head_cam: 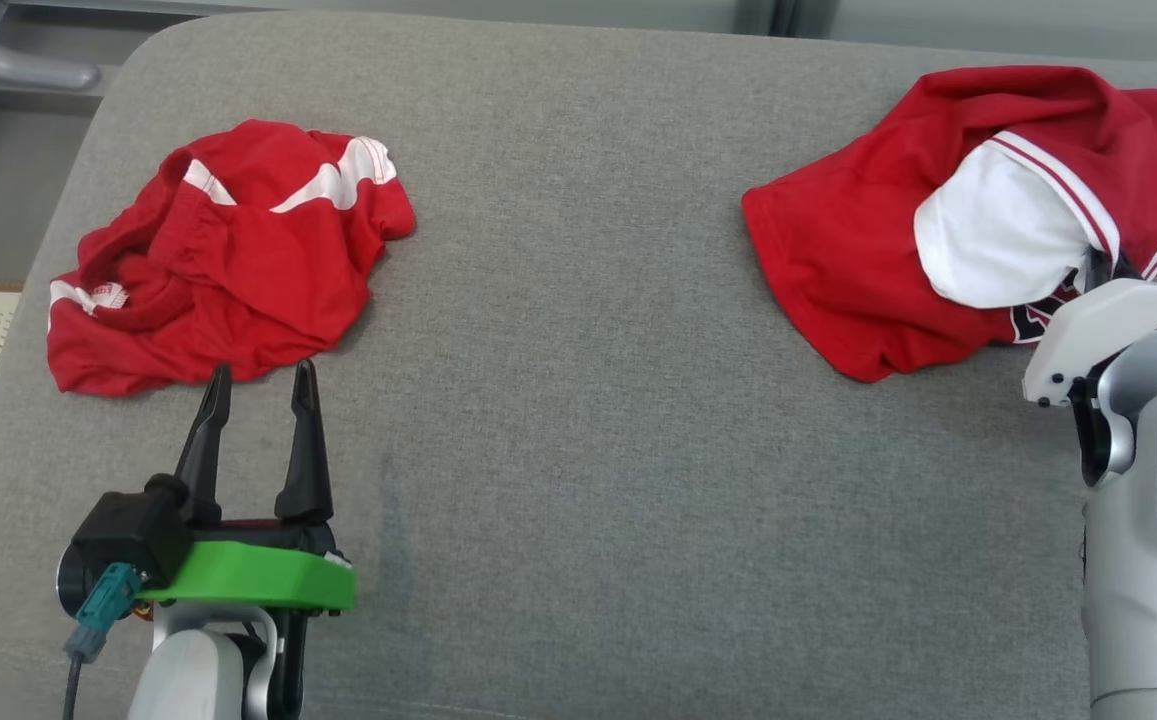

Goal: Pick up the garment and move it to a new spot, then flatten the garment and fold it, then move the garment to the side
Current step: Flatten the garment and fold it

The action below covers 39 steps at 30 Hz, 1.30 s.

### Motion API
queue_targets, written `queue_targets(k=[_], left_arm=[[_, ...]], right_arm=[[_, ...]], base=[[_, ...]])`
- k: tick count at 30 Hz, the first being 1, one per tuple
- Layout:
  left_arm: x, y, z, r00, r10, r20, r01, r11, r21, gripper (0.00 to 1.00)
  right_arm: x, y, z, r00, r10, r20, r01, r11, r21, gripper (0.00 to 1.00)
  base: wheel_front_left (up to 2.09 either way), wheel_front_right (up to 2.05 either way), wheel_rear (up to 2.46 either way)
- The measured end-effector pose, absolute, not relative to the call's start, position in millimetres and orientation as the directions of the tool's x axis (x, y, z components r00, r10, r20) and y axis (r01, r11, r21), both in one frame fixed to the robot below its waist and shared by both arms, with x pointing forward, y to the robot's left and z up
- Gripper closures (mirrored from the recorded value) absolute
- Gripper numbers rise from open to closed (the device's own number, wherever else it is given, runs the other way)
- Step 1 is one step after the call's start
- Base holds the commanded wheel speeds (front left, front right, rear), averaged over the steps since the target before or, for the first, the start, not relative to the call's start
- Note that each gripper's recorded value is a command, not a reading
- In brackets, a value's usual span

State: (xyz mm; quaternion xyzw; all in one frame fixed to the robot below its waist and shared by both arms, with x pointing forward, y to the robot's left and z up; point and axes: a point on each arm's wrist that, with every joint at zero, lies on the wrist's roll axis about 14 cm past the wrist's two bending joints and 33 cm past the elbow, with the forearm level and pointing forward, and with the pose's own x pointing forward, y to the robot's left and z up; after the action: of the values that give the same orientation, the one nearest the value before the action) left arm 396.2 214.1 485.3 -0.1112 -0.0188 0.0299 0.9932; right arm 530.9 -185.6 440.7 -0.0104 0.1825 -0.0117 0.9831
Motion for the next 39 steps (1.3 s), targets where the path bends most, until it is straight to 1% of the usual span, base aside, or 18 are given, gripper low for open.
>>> queue_targets(k=[3, 6, 10, 14, 16, 17, 22, 28, 34, 39], left_arm=[[396.6, 210.2, 484.3, 0.998, 0.054, 0.029, -0.046, 0.973, -0.227, 0.0], [399.2, 203.7, 484.3, 0.999, 0.036, 0.031, -0.027, 0.972, -0.232, 0.0], [405.9, 191.4, 487.2, 0.999, 0.0, 0.044, 0.01, 0.971, -0.238, 0.0], [411.9, 178.7, 489.0, 0.998, -0.035, 0.053, 0.047, 0.969, -0.244, 0.0], [414.1, 173.5, 489.3, 0.997, -0.05, 0.055, 0.062, 0.967, -0.246, 0.0], [415.2, 171.0, 489.4, 0.997, -0.057, 0.056, 0.069, 0.967, -0.246, 0.0], [417.0, 164.9, 490.3, 0.996, -0.074, 0.059, 0.086, 0.965, -0.248, 0.0], [414.5, 164.5, 495.4, 0.995, -0.075, 0.07, 0.09, 0.965, -0.246, 0.0], [404.9, 169.1, 499.0, 0.995, -0.062, 0.076, 0.079, 0.967, -0.244, 0.0], [395.9, 172.4, 502.7, 0.995, -0.053, 0.084, 0.072, 0.968, -0.241, 0.0]], right_arm=[[524.8, -202.4, 455.4, 0.951, -0.064, -0.303, 0.063, 0.998, -0.015, 1.0], [509.3, -224.0, 462.0, 0.949, -0.114, -0.295, 0.107, 0.993, -0.042, 1.0], [477.9, -264.1, 466.3, 0.922, -0.219, -0.32, 0.196, 0.975, -0.103, 1.0], [442.3, -308.0, 466.2, 0.871, -0.34, -0.355, 0.303, 0.94, -0.156, 1.0], [426.6, -322.5, 461.7, 0.843, -0.38, -0.381, 0.339, 0.925, -0.173, 1.0], [419.7, -327.5, 459.6, 0.833, -0.393, -0.389, 0.348, 0.919, -0.183, 0.0], [405.9, -332.3, 451.5, 0.821, -0.398, -0.41, 0.365, 0.917, -0.16, 0.0], [418.4, -305.3, 467.6, 0.896, -0.312, -0.315, 0.295, 0.95, -0.104, 0.0], [426.0, -257.3, 485.0, 0.967, -0.164, -0.197, 0.16, 0.986, -0.036, 0.0], [423.0, -215.7, 502.1, 0.996, -0.039, -0.081, 0.039, 0.999, -0.003, 0.0]], base=[[0.0, 0.0, 0.0], [0.0, 0.0, 0.0], [0.0, 0.0, 0.0], [0.0, 0.0, 0.0], [0.0, 0.0, 0.0], [0.0, 0.0, 0.0], [0.0, 0.0, 0.0], [0.0, 0.0, 0.0], [0.0, 0.0, 0.0], [0.0, 0.0, 0.0]])
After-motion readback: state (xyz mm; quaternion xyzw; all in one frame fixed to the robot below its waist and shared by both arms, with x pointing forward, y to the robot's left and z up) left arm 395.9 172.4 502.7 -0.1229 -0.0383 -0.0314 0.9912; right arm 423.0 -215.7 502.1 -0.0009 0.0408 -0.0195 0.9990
